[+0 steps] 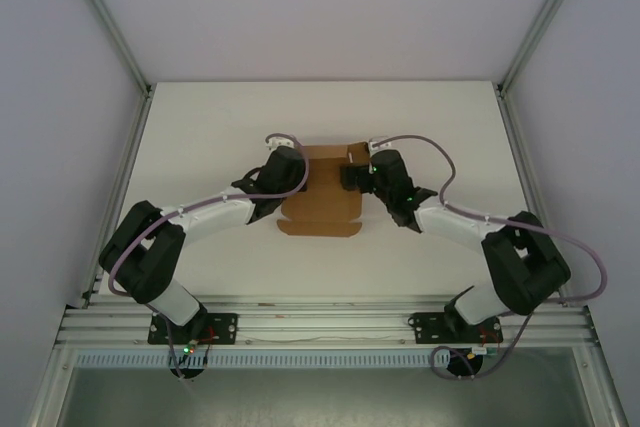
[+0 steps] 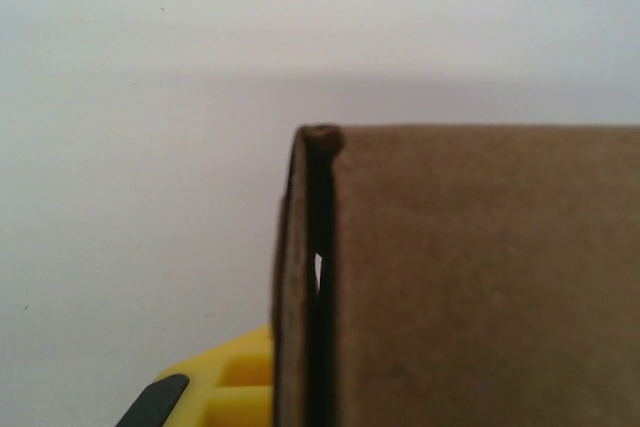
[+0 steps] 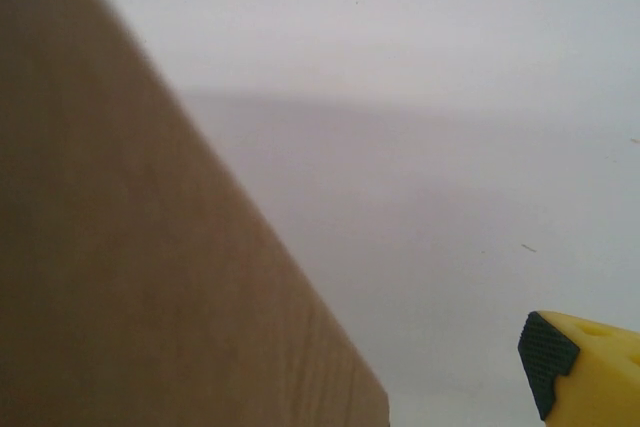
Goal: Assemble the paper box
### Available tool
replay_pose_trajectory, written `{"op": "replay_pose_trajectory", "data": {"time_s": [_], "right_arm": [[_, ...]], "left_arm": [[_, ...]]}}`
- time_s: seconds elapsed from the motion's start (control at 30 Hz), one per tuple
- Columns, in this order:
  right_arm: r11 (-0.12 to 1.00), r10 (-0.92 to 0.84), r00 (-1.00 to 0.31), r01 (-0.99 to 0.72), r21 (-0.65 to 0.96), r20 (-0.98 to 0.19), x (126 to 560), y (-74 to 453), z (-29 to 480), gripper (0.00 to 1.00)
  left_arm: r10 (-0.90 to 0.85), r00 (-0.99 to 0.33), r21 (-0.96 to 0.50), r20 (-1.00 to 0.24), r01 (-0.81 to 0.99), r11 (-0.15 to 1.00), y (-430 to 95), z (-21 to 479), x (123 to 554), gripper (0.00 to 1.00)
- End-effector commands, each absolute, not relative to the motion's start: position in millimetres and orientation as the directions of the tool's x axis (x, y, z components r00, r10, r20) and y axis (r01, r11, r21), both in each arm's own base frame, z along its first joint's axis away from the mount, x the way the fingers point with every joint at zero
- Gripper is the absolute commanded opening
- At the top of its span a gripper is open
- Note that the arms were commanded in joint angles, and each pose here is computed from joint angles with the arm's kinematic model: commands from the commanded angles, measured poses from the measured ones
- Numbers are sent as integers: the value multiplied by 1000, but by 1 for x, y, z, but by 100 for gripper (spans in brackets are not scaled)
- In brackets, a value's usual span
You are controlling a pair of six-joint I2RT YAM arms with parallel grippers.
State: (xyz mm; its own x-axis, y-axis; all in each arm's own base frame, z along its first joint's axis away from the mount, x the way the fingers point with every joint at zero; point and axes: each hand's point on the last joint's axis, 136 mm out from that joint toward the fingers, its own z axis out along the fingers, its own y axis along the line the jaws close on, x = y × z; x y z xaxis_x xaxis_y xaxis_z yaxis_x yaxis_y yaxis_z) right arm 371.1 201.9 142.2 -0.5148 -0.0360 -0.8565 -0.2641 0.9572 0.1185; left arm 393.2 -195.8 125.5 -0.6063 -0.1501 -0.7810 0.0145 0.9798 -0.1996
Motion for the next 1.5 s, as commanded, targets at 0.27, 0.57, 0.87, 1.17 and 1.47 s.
{"op": "replay_pose_trajectory", "data": {"time_s": [0.27, 0.57, 0.87, 1.17, 1.47], "right_arm": [[949, 43, -501, -250, 192, -864, 309, 125, 176, 100], [851, -68, -579, -459, 256, -813, 313, 128, 186, 87], [525, -335, -482, -809, 264, -809, 292, 186, 191, 63], [524, -418, -464, -825, 210, -781, 303, 211, 177, 59], [687, -298, -495, -705, 177, -816, 339, 240, 189, 48]], "left_arm": [[-73, -592, -127, -803, 50, 991, -189, 130, 396, 0], [-51, -595, -168, -802, 142, 976, -203, 130, 389, 0], [-33, -581, -182, -814, 200, 963, -210, 137, 386, 0], [-36, -578, -176, -815, 188, 966, -210, 142, 391, 0], [-70, -599, -158, -797, 96, 983, -201, 134, 397, 0]]}}
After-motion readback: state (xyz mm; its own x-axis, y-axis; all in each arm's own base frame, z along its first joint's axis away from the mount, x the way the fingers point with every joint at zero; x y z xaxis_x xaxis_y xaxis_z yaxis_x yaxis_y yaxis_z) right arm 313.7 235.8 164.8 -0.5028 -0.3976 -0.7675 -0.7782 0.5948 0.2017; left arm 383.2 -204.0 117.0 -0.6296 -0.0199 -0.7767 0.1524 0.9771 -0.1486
